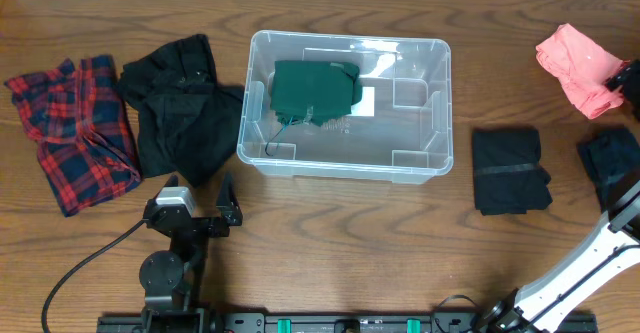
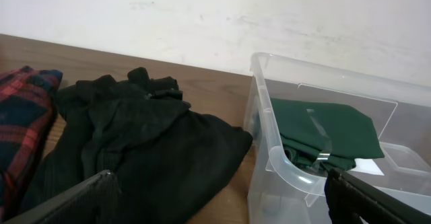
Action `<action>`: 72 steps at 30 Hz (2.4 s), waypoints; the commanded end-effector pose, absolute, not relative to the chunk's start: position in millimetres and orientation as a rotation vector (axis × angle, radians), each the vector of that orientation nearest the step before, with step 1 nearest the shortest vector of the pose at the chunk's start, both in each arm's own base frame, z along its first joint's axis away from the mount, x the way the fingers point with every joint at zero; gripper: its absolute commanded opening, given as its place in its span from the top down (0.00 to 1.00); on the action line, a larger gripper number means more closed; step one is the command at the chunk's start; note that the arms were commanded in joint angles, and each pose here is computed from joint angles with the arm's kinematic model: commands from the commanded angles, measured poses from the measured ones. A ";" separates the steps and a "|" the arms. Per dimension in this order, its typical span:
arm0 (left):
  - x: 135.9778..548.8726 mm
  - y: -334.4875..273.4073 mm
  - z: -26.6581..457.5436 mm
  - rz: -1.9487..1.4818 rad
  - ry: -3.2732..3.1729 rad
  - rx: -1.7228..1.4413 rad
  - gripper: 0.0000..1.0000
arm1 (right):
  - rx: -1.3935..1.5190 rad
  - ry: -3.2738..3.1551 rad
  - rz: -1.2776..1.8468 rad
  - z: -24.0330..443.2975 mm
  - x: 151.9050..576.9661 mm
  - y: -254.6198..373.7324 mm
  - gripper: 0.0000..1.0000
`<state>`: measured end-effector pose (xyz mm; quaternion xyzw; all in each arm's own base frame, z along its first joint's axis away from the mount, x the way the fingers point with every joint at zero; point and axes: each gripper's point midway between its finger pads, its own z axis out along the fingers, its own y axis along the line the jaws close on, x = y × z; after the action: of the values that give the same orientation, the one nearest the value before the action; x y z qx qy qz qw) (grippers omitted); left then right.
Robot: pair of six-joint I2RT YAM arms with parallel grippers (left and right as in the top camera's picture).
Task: Pack container
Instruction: 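Release the green cloth and move the right gripper to the pink cloth, then grasp the pink cloth and place it in the bin beside the green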
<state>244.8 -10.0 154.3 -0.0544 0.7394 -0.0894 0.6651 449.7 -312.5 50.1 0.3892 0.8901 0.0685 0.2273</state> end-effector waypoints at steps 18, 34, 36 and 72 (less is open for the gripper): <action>243.9 -12.2 139.1 -0.206 1.716 -0.115 0.02 | 0.988 2.471 0.211 0.6 503.6 -266.2 0.14; 243.9 -12.2 139.0 -0.206 1.716 -0.115 0.02 | 1.056 2.515 0.182 -6.1 486.9 -268.9 0.99; 243.9 -12.2 139.0 -0.206 1.716 -0.115 0.02 | 1.049 2.517 0.216 -0.4 486.9 -264.0 0.99; 243.9 -12.2 139.0 -0.206 1.716 -0.115 0.02 | -0.409 2.444 0.650 285.1 416.5 147.4 0.99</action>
<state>244.8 -10.0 154.3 -0.0543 0.7394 -0.0896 0.6651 414.7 132.9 306.0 -0.1409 0.9022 0.2714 0.3042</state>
